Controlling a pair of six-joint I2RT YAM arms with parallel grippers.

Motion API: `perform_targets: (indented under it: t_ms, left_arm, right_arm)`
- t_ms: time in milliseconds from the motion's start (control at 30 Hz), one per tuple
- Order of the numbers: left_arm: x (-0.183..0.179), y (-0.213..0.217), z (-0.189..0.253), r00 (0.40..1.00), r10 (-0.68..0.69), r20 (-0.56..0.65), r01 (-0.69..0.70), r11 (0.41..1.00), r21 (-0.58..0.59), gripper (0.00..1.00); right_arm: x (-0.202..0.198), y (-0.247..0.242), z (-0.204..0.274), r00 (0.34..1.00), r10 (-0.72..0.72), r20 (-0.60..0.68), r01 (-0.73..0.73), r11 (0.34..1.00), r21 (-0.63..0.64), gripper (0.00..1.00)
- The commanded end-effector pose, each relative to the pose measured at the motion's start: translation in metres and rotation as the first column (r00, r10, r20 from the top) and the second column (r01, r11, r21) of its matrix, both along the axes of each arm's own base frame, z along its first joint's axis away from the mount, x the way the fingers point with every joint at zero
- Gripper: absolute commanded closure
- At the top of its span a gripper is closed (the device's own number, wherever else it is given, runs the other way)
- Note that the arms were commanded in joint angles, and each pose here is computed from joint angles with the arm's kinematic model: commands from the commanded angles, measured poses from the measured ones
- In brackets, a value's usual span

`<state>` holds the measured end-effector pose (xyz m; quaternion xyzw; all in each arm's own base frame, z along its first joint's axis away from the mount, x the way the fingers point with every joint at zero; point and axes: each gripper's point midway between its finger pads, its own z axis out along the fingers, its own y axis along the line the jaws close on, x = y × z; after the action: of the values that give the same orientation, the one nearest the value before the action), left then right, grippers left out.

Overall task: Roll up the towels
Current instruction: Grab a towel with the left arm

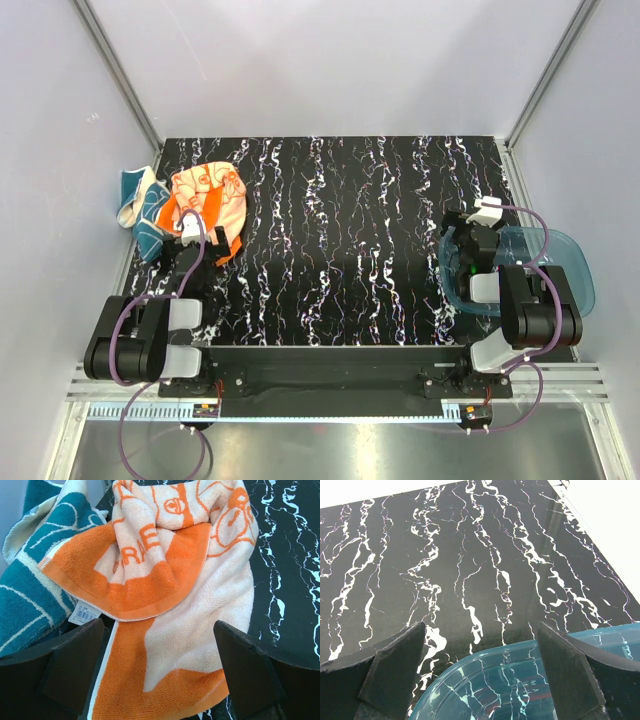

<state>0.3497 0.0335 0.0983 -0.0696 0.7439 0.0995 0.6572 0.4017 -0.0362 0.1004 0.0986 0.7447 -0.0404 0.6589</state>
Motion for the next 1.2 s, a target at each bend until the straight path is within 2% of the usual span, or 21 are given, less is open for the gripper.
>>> perform_targets:
  t_ms: [0, 167, 200, 267, 300, 333, 400, 467, 500, 533, 567, 600, 633, 667, 733, 767, 800, 833, 933, 1033, 1167]
  left_arm:
    - [0.009, -0.005, 0.026, 0.995, -0.028, 0.094, 0.03, 0.999, -0.018, 0.01]
    - [0.01, -0.002, 0.029, 0.995, -0.02, 0.102, 0.022, 1.0, -0.017, 0.01]
    - [0.014, 0.008, 0.043, 0.99, 0.052, 0.13, -0.049, 0.998, -0.026, 0.01]
    - [0.016, 0.017, 0.045, 0.992, 0.123, 0.028, -0.121, 0.991, -0.057, 0.01]
    - [0.007, 0.024, 0.024, 0.971, 0.168, -0.167, -0.174, 0.985, -0.017, 0.01]
    - [0.027, 0.027, 0.069, 0.973, 0.194, -0.125, -0.2, 0.979, -0.036, 0.01]
    - [0.033, 0.02, 0.084, 0.972, 0.182, -0.149, -0.199, 0.974, -0.107, 0.01]
    - [0.04, 0.009, 0.124, 0.987, 0.152, -0.06, -0.161, 0.965, -0.206, 0.01]
    - [0.038, 0.01, 0.131, 0.983, 0.179, -0.035, -0.182, 0.947, -0.266, 0.01]
    - [0.036, 0.008, 0.14, 0.964, 0.264, 0.021, -0.222, 0.849, -0.48, 0.01]
    - [0.031, 0.009, 0.133, 0.945, 0.328, -0.002, -0.265, 0.761, -0.592, 0.01]
    - [0.03, 0.002, 0.121, 0.948, 0.315, -0.034, -0.256, 0.697, -0.67, 0.01]
    - [0.04, -0.01, 0.119, 0.982, 0.186, -0.018, -0.158, 0.777, -0.61, 0.01]
    - [0.054, -0.024, 0.138, 0.997, 0.077, 0.027, -0.046, 0.806, -0.59, 0.01]
    - [0.053, -0.022, 0.085, 0.961, 0.097, -0.257, -0.231, 0.793, -0.563, 0.01]
    - [0.063, -0.016, 0.102, 0.95, 0.132, -0.284, -0.275, 0.788, -0.551, 0.01]
    - [0.051, -0.014, 0.076, 0.901, 0.14, -0.41, -0.355, 0.783, -0.511, 0.01]
    - [0.055, -0.021, 0.058, 0.882, 0.098, -0.462, -0.35, 0.791, -0.501, 0.01]
    - [0.062, -0.033, 0.043, 0.871, -0.021, -0.491, -0.284, 0.794, -0.538, 0.03]
    - [0.055, -0.023, 0.022, 0.817, 0.043, -0.575, -0.384, 0.785, -0.486, 0.03]
    - [0.045, -0.009, 0.011, 0.779, 0.138, -0.611, -0.48, 0.759, -0.44, 0.05]
  right_arm:
    - [0.001, 0.003, 0.0, 1.0, 0.013, -0.003, -0.013, 1.0, 0.006, 0.0]
    - [0.0, 0.001, 0.003, 1.0, 0.002, 0.008, -0.002, 1.0, 0.008, 0.0]
    - [-0.003, -0.002, 0.003, 1.0, -0.022, 0.014, 0.022, 1.0, 0.015, 0.0]
    - [-0.002, 0.001, 0.023, 0.999, -0.002, 0.045, 0.001, 1.0, 0.008, 0.0]
    - [-0.005, 0.004, 0.029, 1.0, 0.014, 0.026, -0.015, 1.0, 0.004, 0.0]
    - [-0.005, 0.008, 0.035, 0.999, 0.04, 0.018, -0.04, 0.999, -0.001, 0.0]
    - [-0.005, 0.022, 0.057, 0.993, 0.115, 0.019, -0.115, 0.993, -0.017, 0.0]
    - [-0.002, 0.032, 0.089, 0.986, 0.157, 0.064, -0.156, 0.988, -0.013, 0.0]
    - [-0.006, 0.045, 0.091, 0.981, 0.194, 0.033, -0.194, 0.981, -0.002, 0.0]
    - [-0.01, 0.052, 0.115, 0.975, 0.213, 0.07, -0.213, 0.977, -0.005, 0.0]
    - [-0.01, 0.059, 0.141, 0.969, 0.218, 0.112, -0.221, 0.975, 0.017, 0.0]
    - [-0.017, 0.067, 0.152, 0.965, 0.233, 0.117, -0.241, 0.969, 0.056, 0.0]
    - [-0.02, 0.071, 0.164, 0.963, 0.228, 0.14, -0.245, 0.962, 0.118, 0.0]
    - [-0.021, 0.077, 0.183, 0.963, 0.195, 0.188, -0.243, 0.929, 0.28, 0.01]
    - [-0.035, 0.077, 0.165, 0.991, 0.12, 0.056, -0.132, 0.862, 0.489, 0.0]
    - [-0.038, 0.083, 0.161, 0.993, 0.114, 0.026, -0.108, 0.806, 0.581, 0.0]
    - [-0.04, 0.088, 0.159, 0.989, 0.147, 0.014, -0.126, 0.799, 0.588, 0.0]
    - [-0.044, 0.107, 0.158, 0.967, 0.255, 0.009, -0.208, 0.768, 0.606, 0.0]
    - [-0.048, 0.129, 0.133, 0.919, 0.379, -0.112, -0.225, 0.734, 0.641, 0.0]
    - [-0.05, 0.134, 0.116, 0.881, 0.422, -0.216, -0.197, 0.74, 0.643, 0.0]
    - [-0.057, 0.137, 0.107, 0.862, 0.447, -0.238, -0.209, 0.741, 0.638, 0.0]
